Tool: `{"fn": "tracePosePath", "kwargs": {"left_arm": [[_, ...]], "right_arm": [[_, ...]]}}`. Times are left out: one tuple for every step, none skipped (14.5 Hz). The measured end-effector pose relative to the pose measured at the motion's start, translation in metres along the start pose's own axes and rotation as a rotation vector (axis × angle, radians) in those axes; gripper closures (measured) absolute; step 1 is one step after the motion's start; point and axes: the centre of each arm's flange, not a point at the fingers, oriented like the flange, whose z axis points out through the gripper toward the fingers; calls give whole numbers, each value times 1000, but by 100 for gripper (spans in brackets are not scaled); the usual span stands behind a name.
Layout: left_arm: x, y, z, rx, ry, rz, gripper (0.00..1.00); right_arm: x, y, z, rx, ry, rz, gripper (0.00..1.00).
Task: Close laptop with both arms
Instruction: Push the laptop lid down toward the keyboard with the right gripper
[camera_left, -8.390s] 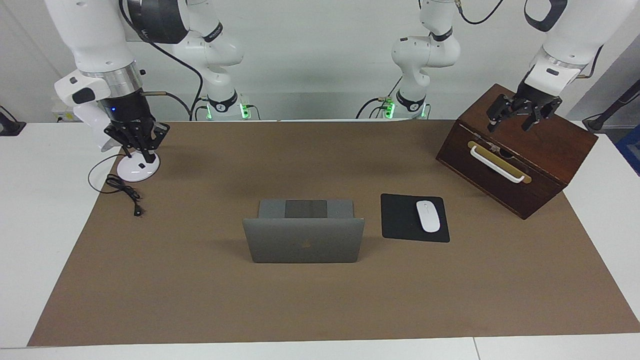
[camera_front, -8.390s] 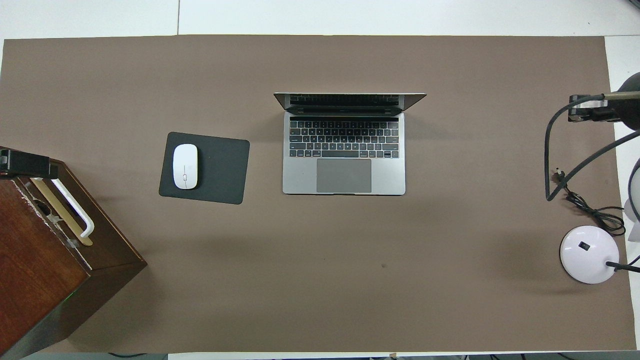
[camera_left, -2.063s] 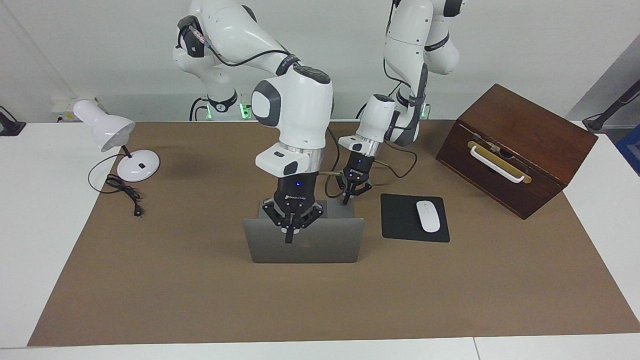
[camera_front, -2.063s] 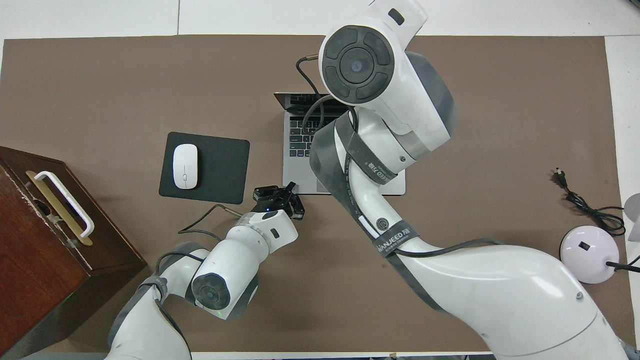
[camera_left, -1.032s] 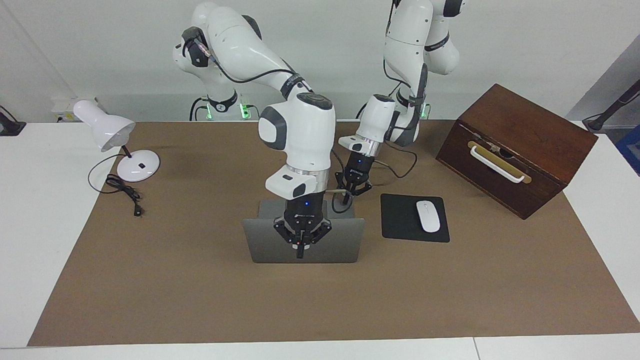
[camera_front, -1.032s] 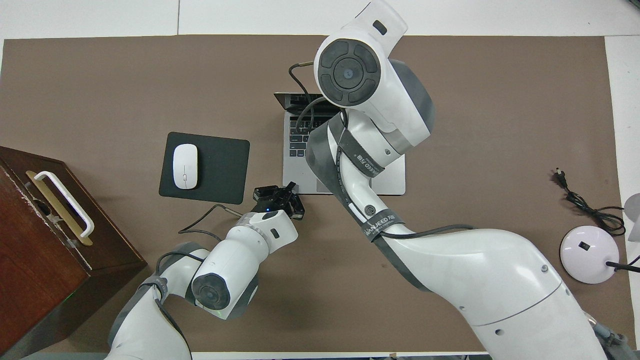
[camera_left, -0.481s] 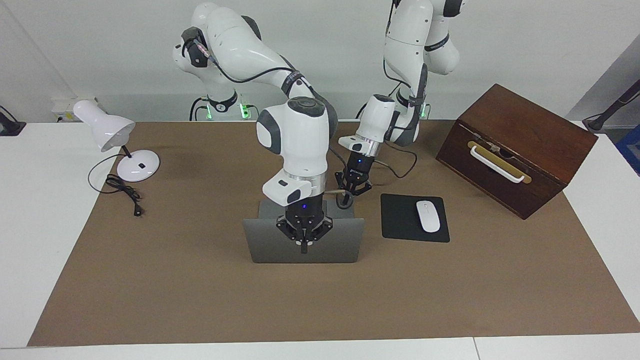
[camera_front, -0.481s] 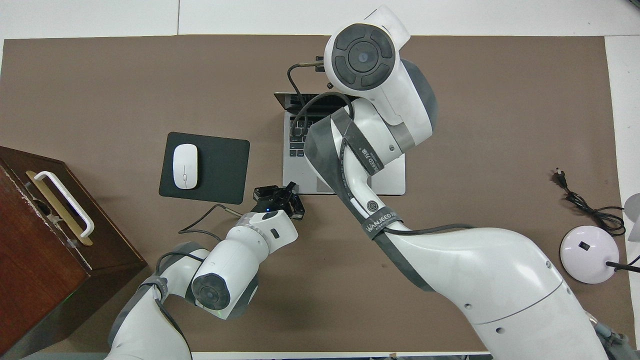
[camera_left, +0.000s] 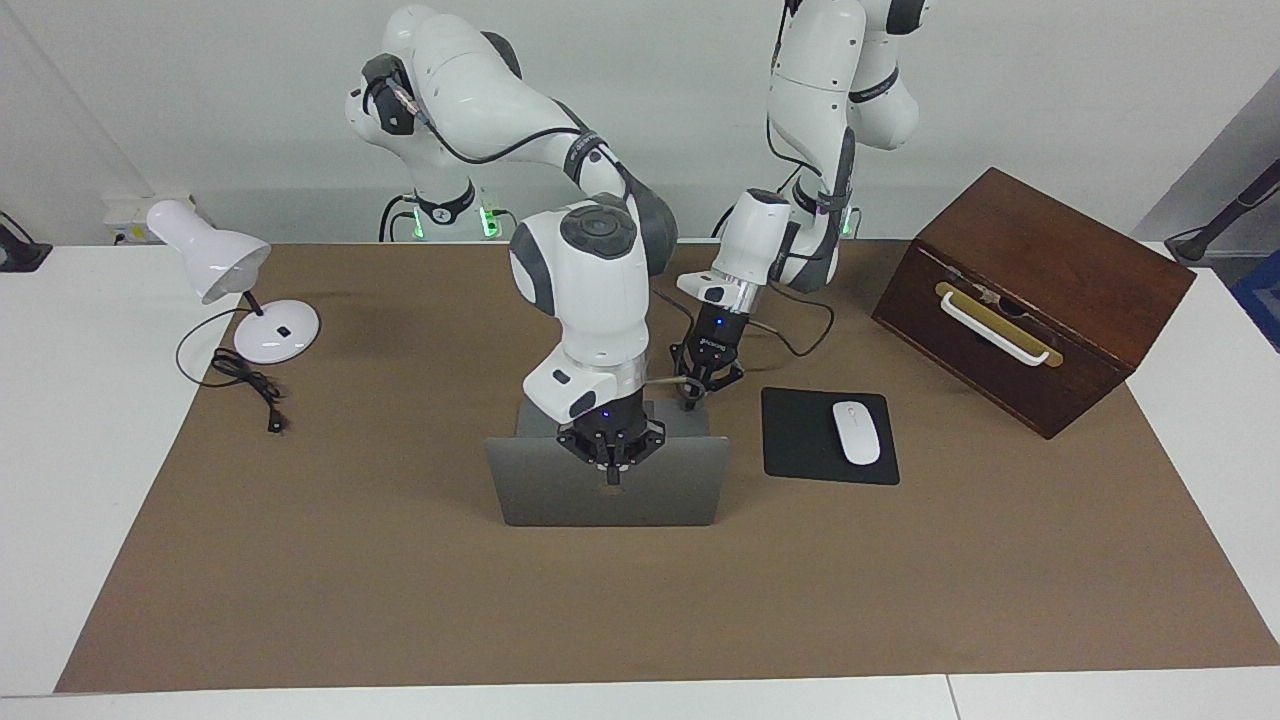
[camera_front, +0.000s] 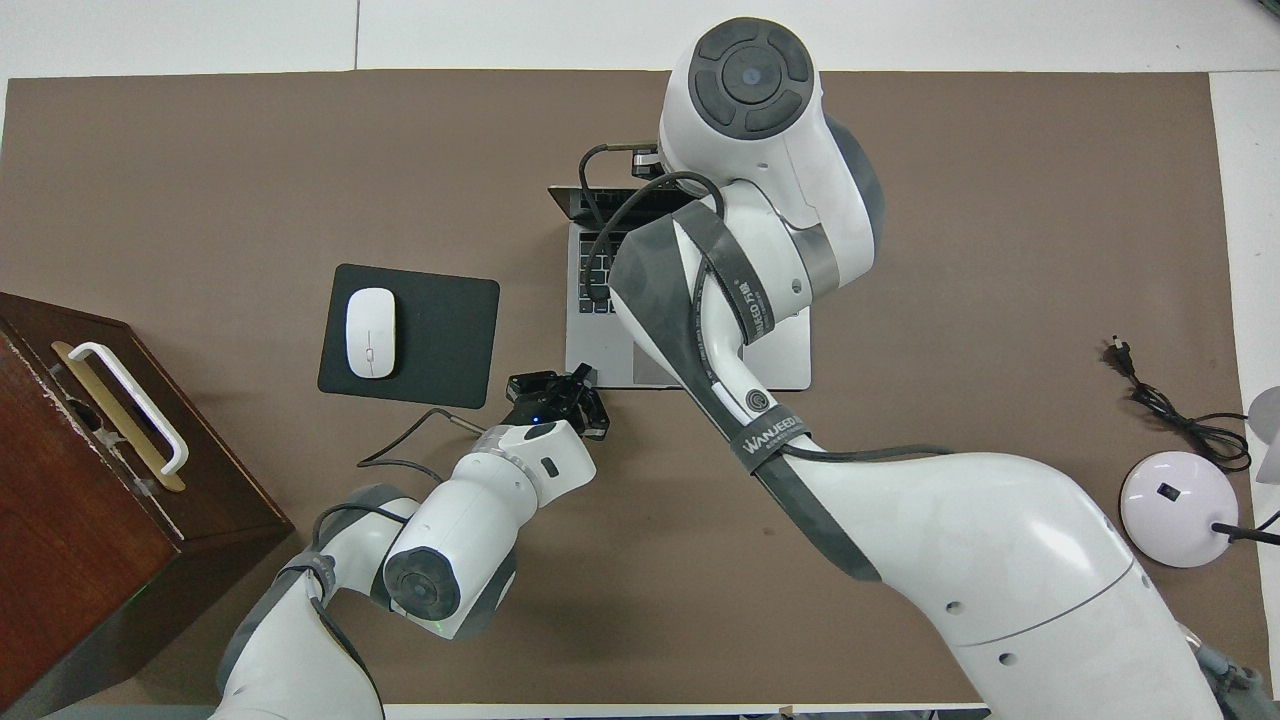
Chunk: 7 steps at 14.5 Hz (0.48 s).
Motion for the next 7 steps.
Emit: {"fn": "tracePosePath", "kwargs": {"left_arm": [[0, 0, 0, 0, 0, 0, 99], [0, 0, 0, 0, 0, 0, 99], [0, 0, 0, 0, 0, 0, 99], [0, 0, 0, 0, 1, 0, 99], [0, 0, 0, 0, 1, 0, 99], [0, 0, 0, 0, 1, 0, 99], [0, 0, 0, 0, 1, 0, 99]], "right_arm": [[1, 5, 1, -1, -22, -1, 99], [1, 10, 3, -4, -46, 0, 99], [0, 14, 4, -4, -68, -1, 99], [-1, 15, 5, 4, -91, -1, 99], [-2, 16, 6, 13, -111, 1, 99], [-2, 17, 7, 26, -124, 6, 99], [-2, 19, 7, 34, -134, 11, 99]]}}
